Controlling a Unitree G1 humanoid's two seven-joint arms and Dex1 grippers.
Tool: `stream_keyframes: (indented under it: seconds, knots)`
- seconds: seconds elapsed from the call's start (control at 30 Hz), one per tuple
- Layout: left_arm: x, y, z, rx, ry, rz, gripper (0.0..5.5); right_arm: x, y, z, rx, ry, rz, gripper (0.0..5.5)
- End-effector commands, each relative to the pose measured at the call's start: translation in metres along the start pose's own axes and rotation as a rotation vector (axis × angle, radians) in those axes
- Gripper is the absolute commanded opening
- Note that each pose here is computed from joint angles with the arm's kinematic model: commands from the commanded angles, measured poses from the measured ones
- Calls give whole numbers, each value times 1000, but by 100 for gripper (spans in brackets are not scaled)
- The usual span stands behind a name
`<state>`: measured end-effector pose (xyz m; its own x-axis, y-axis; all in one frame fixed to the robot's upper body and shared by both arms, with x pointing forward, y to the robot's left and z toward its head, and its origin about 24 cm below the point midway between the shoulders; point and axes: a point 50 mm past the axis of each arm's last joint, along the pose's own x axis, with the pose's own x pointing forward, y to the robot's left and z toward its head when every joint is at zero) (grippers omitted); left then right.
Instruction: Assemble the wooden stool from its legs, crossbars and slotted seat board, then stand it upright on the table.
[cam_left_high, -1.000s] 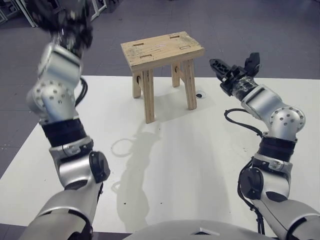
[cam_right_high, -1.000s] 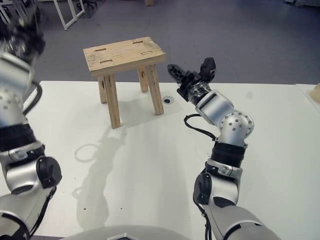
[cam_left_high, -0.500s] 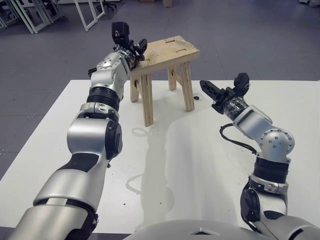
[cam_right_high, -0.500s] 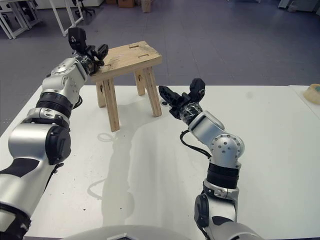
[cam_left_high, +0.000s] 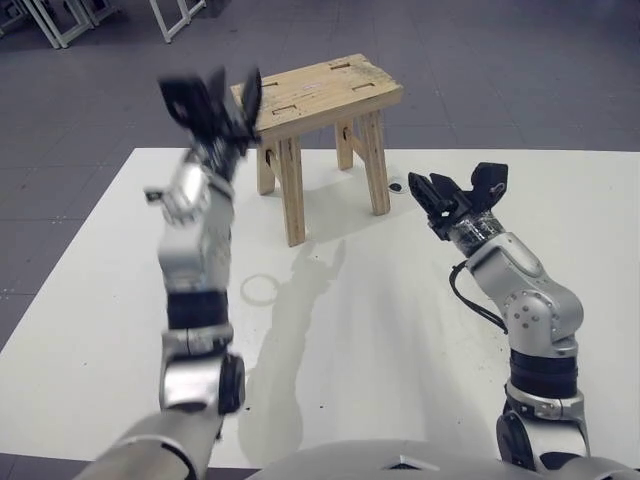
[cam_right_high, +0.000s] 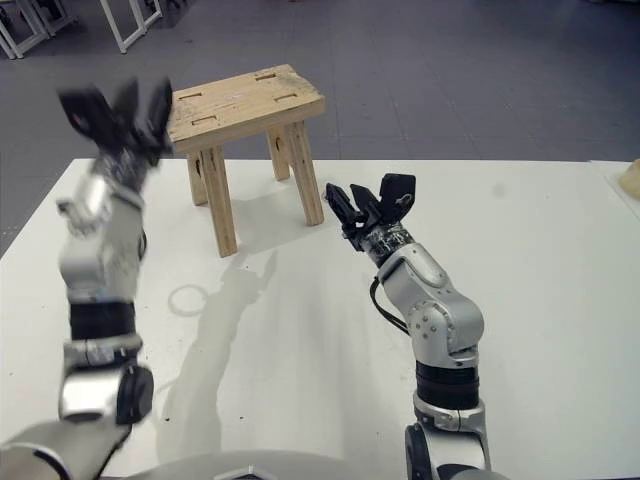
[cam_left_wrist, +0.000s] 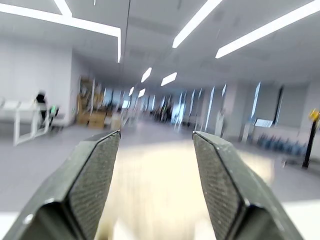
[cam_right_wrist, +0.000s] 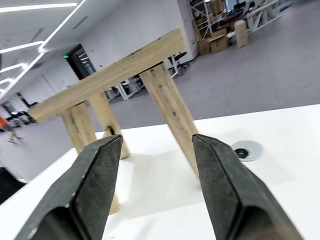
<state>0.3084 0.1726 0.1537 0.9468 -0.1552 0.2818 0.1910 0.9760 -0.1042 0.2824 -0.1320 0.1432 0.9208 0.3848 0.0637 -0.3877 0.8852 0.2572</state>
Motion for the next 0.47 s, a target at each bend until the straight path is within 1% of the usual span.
stream_keyframes:
  seconds: [0.03,0.13,0.23,0.47]
  knots:
    - [-45,-42,-19,48,71,39,268,-17,-4,-13,-338,-44,-151,256]
    - [-49,-57,-14,97,43,24,268,-24,1,-18,-390,-80,-163,256]
    - [-50,-63,-14,106,42,15,268,-27,5,-23,-382,-82,-165,256]
    - [-49,-50,-19,123,68,57,268,-28,2,-24,-374,-86,-200,256]
